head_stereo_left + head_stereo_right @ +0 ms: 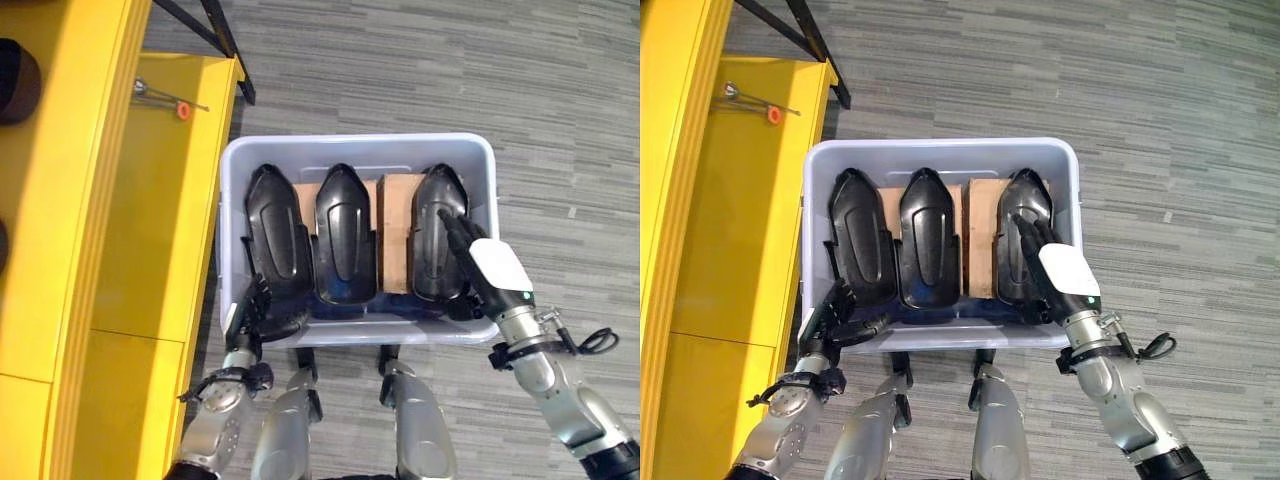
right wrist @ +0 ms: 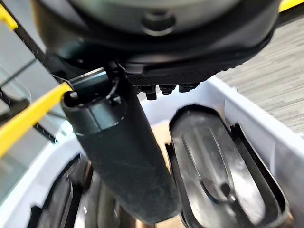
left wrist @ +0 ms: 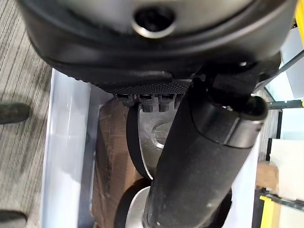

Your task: Move parts from the plastic box to the shelf.

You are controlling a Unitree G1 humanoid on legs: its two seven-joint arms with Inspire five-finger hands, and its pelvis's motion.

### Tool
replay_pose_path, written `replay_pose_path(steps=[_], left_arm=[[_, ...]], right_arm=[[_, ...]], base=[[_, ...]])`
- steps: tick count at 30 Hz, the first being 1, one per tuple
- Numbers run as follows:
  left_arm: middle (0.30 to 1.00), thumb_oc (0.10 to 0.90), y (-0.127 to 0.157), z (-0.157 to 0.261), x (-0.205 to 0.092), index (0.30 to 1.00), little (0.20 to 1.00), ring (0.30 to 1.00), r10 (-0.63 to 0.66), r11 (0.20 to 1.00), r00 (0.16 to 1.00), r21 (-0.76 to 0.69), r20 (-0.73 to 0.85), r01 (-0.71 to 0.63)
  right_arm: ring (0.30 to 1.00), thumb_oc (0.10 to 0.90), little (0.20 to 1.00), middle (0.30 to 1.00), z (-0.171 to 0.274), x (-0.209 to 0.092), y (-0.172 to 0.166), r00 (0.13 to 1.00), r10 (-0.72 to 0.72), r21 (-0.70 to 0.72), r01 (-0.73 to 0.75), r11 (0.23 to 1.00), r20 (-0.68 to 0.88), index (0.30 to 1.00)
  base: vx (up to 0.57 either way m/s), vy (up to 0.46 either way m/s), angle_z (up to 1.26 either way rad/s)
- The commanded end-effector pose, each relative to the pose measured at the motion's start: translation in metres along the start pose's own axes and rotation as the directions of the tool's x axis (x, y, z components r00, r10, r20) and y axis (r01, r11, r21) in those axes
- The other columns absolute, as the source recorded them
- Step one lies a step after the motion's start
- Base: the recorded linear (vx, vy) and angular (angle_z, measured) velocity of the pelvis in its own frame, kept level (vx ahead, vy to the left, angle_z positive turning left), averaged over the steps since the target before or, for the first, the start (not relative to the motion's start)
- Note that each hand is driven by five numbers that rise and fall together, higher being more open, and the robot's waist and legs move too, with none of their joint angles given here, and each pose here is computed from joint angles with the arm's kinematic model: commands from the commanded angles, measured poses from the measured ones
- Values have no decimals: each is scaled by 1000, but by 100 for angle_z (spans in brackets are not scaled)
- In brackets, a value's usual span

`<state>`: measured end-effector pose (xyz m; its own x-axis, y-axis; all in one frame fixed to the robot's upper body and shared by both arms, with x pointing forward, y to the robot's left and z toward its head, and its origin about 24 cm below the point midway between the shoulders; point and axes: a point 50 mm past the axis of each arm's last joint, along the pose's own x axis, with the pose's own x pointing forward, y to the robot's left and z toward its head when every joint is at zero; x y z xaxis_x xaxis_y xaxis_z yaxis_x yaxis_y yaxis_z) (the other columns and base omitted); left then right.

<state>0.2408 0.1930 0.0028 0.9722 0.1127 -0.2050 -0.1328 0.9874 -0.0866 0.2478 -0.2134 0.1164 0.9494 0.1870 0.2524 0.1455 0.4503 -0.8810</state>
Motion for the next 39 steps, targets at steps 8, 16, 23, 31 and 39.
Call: replay_pose_path(steps=[8,16,23,31,39], left_arm=[[1000,900,12,27,-9,1000,1000,1000,31,999,987,20,155,-35],[1000,900,11,29,-8,1000,1000,1000,45,999,985,16,166,-49],[1000,900,10,31,-7,1000,1000,1000,44,999,983,18,178,-48],[1000,900,8,32,-8,1000,1000,1000,46,999,981,17,187,-50],[1000,900,7,33,-8,1000,1000,1000,42,999,980,25,193,-48]], right_arm=[[1000,900,1000,1000,47,3,-37,953,-160,166,120,979,256,1000],[1000,900,1000,1000,36,6,-10,980,-68,158,39,987,185,1000],[1000,900,1000,1000,26,10,-4,988,-60,78,49,996,141,1000],[1000,900,1000,1000,15,13,-11,986,-133,1,134,991,98,1000],[1000,900,1000,1000,2,10,-16,979,-199,-67,202,977,39,1000]], base=[[-2,1,-1],[0,0,0],[0,0,0],[0,0,0],[0,0,0]])
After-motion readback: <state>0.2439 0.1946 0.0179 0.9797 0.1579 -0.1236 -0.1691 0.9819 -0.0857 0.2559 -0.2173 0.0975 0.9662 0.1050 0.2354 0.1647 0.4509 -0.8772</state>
